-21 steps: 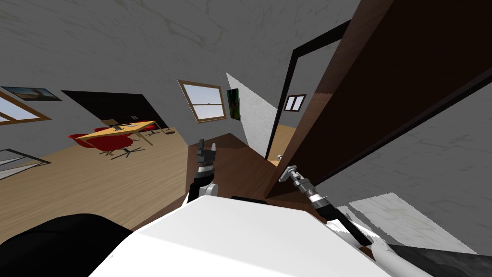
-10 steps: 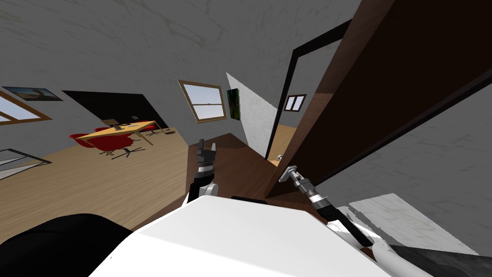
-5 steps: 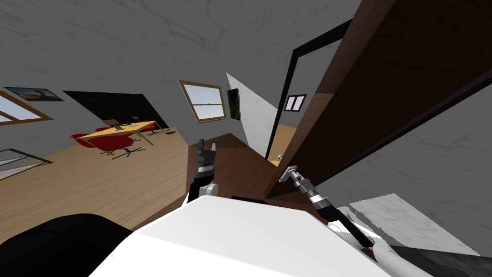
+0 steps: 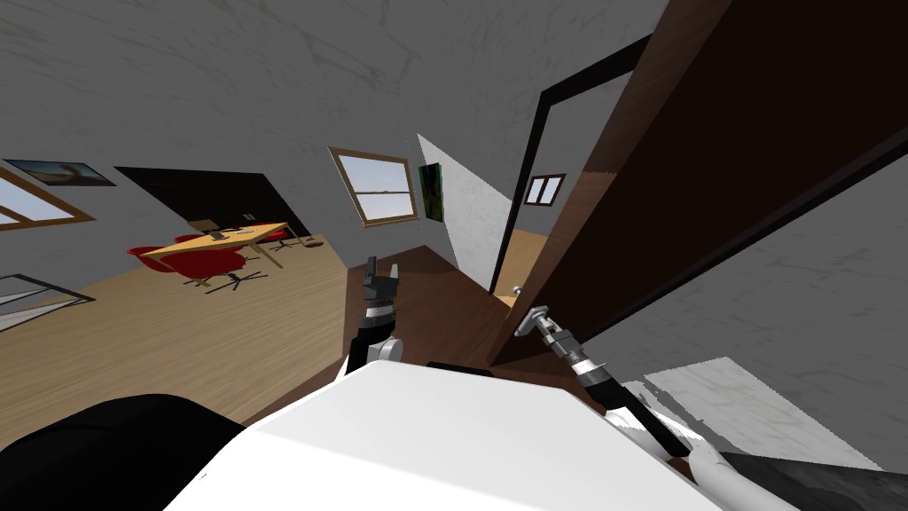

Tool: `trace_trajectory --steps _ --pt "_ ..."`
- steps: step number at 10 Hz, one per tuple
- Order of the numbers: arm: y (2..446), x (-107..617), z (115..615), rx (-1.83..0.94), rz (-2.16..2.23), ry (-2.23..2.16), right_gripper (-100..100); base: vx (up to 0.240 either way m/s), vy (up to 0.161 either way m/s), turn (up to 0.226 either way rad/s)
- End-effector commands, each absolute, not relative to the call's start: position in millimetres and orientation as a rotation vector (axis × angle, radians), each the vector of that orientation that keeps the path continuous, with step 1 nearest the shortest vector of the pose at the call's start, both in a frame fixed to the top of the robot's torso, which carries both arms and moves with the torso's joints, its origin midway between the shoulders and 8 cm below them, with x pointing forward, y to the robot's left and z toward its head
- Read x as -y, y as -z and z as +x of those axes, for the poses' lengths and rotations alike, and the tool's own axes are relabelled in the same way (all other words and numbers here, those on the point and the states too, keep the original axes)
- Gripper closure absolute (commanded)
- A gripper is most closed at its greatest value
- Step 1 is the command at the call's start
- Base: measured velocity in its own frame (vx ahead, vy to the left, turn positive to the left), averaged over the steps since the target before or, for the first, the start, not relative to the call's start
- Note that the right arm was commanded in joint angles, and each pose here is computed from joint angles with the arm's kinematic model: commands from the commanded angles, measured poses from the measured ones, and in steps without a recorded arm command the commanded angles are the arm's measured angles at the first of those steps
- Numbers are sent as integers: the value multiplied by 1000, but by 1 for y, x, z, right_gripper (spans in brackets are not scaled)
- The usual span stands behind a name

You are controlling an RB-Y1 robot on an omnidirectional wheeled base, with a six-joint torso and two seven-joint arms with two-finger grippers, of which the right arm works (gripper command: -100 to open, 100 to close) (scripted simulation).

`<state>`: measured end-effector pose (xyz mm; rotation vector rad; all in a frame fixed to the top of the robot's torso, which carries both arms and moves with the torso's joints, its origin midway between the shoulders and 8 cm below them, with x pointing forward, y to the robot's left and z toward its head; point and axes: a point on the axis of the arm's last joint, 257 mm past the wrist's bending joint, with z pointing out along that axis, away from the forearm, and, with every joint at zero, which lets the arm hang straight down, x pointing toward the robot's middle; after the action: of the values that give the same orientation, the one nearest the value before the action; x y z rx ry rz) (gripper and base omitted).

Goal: Pull the door open

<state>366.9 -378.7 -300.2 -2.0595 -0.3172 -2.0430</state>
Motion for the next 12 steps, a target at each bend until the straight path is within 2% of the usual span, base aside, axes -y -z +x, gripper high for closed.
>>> trace_trajectory --steps 1,12 --pt "300 381 365 320 -2058 2044 100 -3 -13 10" --pt "300 382 363 325 -2055 2040 100 -2 -2 7"
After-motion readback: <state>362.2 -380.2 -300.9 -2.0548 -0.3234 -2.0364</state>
